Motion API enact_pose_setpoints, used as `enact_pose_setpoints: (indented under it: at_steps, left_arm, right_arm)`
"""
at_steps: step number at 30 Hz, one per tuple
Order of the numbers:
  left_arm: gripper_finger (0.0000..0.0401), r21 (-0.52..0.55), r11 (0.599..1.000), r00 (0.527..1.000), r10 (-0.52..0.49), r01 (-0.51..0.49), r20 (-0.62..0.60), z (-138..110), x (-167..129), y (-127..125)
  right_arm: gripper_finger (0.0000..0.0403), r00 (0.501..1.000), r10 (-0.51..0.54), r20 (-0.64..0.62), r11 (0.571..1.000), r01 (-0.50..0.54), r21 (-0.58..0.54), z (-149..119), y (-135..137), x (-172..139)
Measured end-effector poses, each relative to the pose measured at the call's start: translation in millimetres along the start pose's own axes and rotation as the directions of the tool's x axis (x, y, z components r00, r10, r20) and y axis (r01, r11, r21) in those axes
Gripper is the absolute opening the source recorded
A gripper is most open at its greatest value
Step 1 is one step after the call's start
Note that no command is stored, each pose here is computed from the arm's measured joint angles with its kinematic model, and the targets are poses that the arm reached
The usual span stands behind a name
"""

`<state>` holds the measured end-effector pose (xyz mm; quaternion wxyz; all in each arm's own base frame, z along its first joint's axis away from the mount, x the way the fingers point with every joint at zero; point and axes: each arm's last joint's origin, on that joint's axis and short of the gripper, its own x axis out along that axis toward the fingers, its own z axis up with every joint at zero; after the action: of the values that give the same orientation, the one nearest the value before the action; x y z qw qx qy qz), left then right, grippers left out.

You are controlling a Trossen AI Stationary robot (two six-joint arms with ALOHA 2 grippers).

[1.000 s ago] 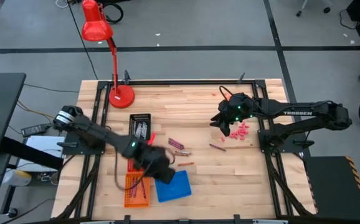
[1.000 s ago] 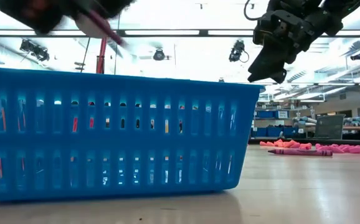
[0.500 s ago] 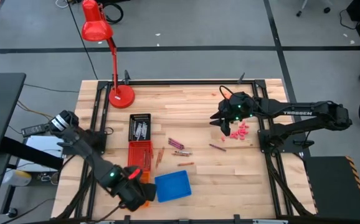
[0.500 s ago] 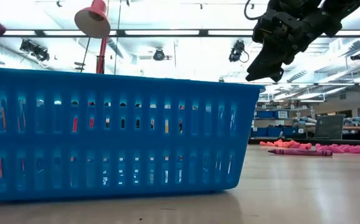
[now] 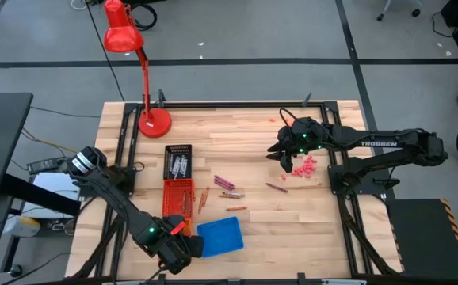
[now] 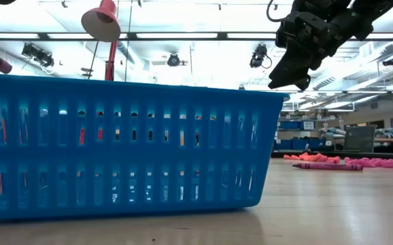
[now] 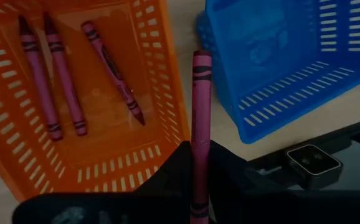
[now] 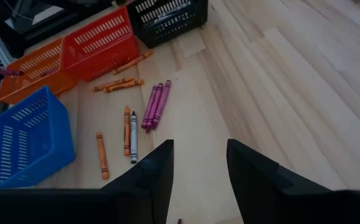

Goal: Sort crayons
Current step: Put the red crayon into the orange bin

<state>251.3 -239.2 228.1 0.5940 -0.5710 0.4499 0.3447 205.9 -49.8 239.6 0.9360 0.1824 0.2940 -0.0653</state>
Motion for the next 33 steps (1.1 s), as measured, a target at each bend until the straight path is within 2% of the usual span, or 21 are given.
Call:
enact_pose_setpoints:
  at_steps: [4, 13, 19, 26, 33]
  left_arm:
    - [0.0045, -0.004, 1.0, 1.0, 0.007, -0.007, 0.006, 2, 2, -1]
    - [0.0045, -0.009, 0.996, 0.994, 0.091, -0.091, 0.052, 12, 8, 1]
    - [0.0045, 0.028, 0.989, 0.987, 0.141, -0.143, 0.081, 13, 17, 10]
    - [0.0046, 0.038, 0.988, 0.987, 0.144, -0.147, 0.065, 10, 31, 16]
    - [0.0074, 0.048, 0.971, 0.971, 0.232, -0.234, 0.05, 7, 48, 22]
  right_arm:
    - [0.0151, 1.0, 0.001, 0.007, 1.0, -0.001, -0.001, 1, 0, 0]
    - [0.0151, 0.999, 0.013, 0.03, 1.0, -0.013, -0.01, 3, 1, 0]
    - [0.0151, 0.999, 0.011, 0.035, 1.0, -0.011, -0.01, 3, 1, 0]
    - [0.0151, 0.999, 0.011, 0.036, 1.0, -0.011, 0.0, 4, 1, 0]
    - [0.0151, 0.999, 0.012, 0.038, 1.0, -0.011, -0.001, 4, 1, 0]
